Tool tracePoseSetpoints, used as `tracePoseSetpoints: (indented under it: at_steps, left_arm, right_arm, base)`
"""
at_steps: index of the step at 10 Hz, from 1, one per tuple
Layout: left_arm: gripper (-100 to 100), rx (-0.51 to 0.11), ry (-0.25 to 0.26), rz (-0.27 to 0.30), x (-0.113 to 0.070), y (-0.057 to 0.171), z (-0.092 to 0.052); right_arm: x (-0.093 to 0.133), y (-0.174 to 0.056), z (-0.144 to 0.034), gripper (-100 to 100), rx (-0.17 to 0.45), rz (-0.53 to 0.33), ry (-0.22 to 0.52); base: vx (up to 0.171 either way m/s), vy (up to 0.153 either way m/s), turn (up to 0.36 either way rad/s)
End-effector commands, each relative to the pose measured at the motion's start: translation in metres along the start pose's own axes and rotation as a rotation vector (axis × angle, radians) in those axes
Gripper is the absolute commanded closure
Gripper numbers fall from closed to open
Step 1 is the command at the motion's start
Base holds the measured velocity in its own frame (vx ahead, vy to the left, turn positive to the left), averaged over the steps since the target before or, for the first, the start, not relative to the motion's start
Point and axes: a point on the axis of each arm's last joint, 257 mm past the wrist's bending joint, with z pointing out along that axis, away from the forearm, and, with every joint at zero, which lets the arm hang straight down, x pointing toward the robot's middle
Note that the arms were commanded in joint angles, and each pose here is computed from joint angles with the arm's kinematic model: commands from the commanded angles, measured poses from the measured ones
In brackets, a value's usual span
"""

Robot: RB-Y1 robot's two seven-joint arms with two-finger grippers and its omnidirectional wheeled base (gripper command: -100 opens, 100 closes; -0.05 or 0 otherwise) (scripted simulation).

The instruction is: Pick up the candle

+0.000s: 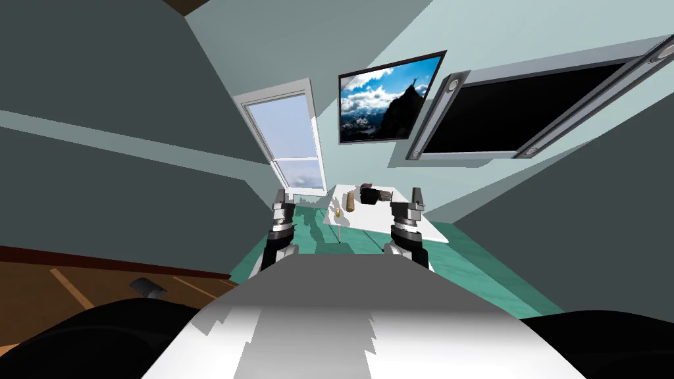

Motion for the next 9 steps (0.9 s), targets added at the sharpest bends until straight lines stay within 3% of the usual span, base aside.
tracePoseSetpoints:
  at_steps: [1,3,4,9]
  left_arm:
    - [-100,-0.027,0.036,0.017,0.005,0.011,-0.001]
    - [-100,-0.094,0.078,0.042,0.010,0.037,-0.004]
    - [-100,-0.094,0.078,0.042,0.010,0.037,-0.004]
    - [-100,-0.266,0.116,0.080,0.012,0.100,-0.015]
  right_arm:
    - [0.000,0.000,0.000,0,0.000,0.000,0.000]
    - [0.000,0.000,0.000,0,0.000,0.000,0.000]
    - [0.000,0.000,0.000,0,0.000,0.000,0.000]
    - [0.000,0.000,0.000,0,0.000,0.000,0.000]
  base:
    - [-0.030,-0.026,-0.021]
    - [-0.081,-0.065,-0.026]
    - [-0.073,-0.065,-0.012]
    - [-0.091,-0.083,-0.028]
